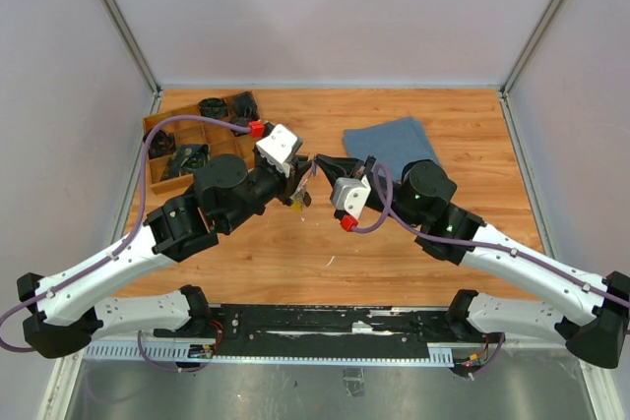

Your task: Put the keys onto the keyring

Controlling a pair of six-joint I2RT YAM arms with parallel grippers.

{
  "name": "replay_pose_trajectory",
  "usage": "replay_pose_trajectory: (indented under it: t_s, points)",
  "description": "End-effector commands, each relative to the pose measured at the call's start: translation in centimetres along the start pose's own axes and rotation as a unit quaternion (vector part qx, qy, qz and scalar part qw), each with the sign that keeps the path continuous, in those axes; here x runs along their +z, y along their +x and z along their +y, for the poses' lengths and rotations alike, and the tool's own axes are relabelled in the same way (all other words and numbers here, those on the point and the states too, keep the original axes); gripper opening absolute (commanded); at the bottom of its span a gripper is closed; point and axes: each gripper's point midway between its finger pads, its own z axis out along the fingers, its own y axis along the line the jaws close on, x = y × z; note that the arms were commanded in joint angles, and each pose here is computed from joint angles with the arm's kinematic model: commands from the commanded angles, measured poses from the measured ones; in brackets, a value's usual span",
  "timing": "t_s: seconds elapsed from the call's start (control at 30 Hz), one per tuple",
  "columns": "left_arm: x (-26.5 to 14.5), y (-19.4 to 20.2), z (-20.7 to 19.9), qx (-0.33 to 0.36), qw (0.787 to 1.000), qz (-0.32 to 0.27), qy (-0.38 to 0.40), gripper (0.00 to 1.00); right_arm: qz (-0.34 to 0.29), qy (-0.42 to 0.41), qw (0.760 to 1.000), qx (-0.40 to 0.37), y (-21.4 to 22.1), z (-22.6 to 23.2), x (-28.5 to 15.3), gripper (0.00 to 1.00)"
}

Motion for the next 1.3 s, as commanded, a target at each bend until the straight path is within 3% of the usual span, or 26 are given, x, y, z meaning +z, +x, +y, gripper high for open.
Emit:
replay_pose_trajectory:
  t_s: [0.0, 0.9, 1.27]
  points:
    - [-0.5, -2.5, -1.1, -0.016, 0.999, -0.042, 0.027, 0.00, -0.007, 0.059, 0.998, 0.011, -1.3, -3.2, -0.1, 0.00]
    - [-0.2, -1.8, -1.9, -0.010, 0.998, -0.032, 0.046, 0.00, 0.028, 0.186, 0.978, 0.084, -0.5, -8.0, -1.4, 0.00]
    - [-0.1, -1.4, -2.2, -0.003, 0.998, -0.024, 0.055, 0.01, 0.029, 0.178, 0.981, 0.072, -0.7, -7.9, -1.6, 0.00]
